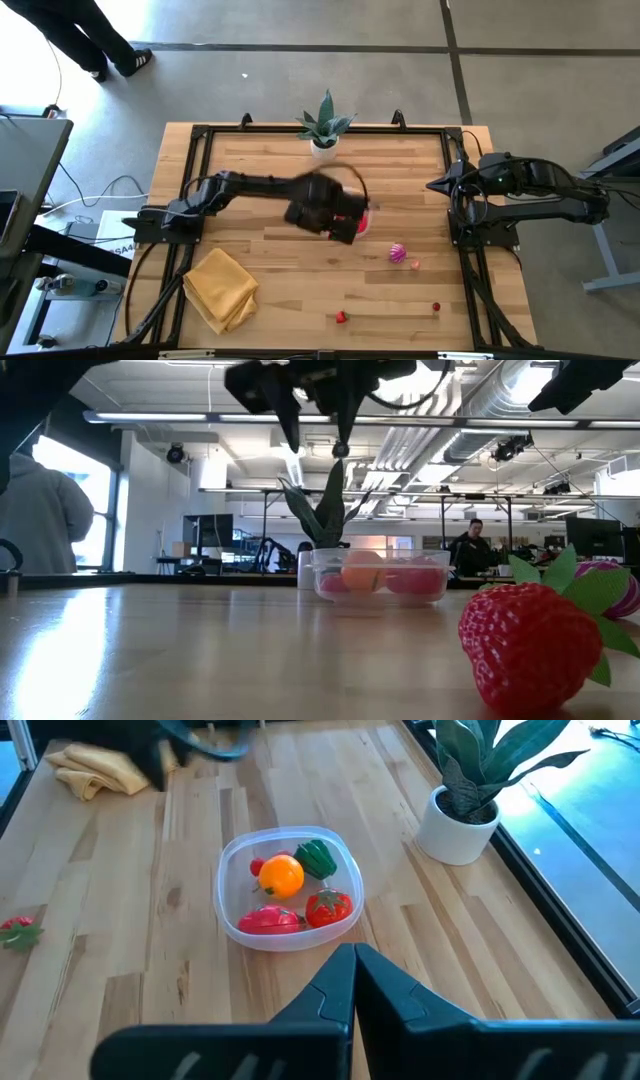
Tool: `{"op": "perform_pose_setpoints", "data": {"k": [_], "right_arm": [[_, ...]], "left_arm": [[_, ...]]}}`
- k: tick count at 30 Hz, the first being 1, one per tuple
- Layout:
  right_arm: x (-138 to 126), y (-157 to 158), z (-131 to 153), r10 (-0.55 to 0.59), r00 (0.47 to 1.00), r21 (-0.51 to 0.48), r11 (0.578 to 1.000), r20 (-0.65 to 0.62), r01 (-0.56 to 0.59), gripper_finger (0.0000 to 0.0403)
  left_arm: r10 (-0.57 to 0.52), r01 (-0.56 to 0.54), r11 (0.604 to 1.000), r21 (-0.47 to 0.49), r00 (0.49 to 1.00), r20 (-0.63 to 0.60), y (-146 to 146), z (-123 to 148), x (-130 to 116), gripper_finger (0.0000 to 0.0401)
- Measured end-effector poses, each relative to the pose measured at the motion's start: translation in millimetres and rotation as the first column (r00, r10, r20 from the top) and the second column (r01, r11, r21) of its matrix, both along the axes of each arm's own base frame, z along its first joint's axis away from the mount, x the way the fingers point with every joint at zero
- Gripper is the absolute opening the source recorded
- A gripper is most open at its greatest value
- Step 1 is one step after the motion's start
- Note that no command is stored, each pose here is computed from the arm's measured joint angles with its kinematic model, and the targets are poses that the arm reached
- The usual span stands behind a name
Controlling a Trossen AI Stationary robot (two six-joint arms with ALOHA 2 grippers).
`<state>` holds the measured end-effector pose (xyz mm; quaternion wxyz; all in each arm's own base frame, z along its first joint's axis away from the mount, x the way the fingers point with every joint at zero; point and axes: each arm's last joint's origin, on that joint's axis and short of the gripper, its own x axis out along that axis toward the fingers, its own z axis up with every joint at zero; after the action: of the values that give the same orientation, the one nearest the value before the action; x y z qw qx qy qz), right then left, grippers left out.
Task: Pick and placing Produce into tupperware
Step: Put the strawberry into the transparent bin
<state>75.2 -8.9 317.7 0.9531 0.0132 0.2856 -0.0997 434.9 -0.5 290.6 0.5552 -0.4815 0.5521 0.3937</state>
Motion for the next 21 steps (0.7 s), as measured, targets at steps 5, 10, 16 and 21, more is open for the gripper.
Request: {"op": "perform_pose_setpoints", "data": {"k": [5,10,16,21], "right_arm": [[0,0,0,0.0,1.0,0.0,1.0,0.0,0.0,0.0],[0,0,0,0.0,1.0,0.0,1.0,0.0,0.0,0.0],[0,0,0,0.0,1.0,0.0,1.0,0.0,0.0,0.0],[0,0,0,0.0,1.0,0.0,1.0,0.0,0.0,0.0]], "left_arm": [[-0.01,0.01,0.992,0.124,1.0,-0.005,-54,-3,-3,0.0223],[-0.256,0.268,0.919,0.29,0.963,-0.08,-103,-18,-15,0.0223],[-0.348,0.36,0.881,0.308,0.933,-0.095,-144,-22,-27,0.0223],[-0.408,0.416,0.852,0.317,0.908,-0.095,-170,-22,-37,0.0223]]}}
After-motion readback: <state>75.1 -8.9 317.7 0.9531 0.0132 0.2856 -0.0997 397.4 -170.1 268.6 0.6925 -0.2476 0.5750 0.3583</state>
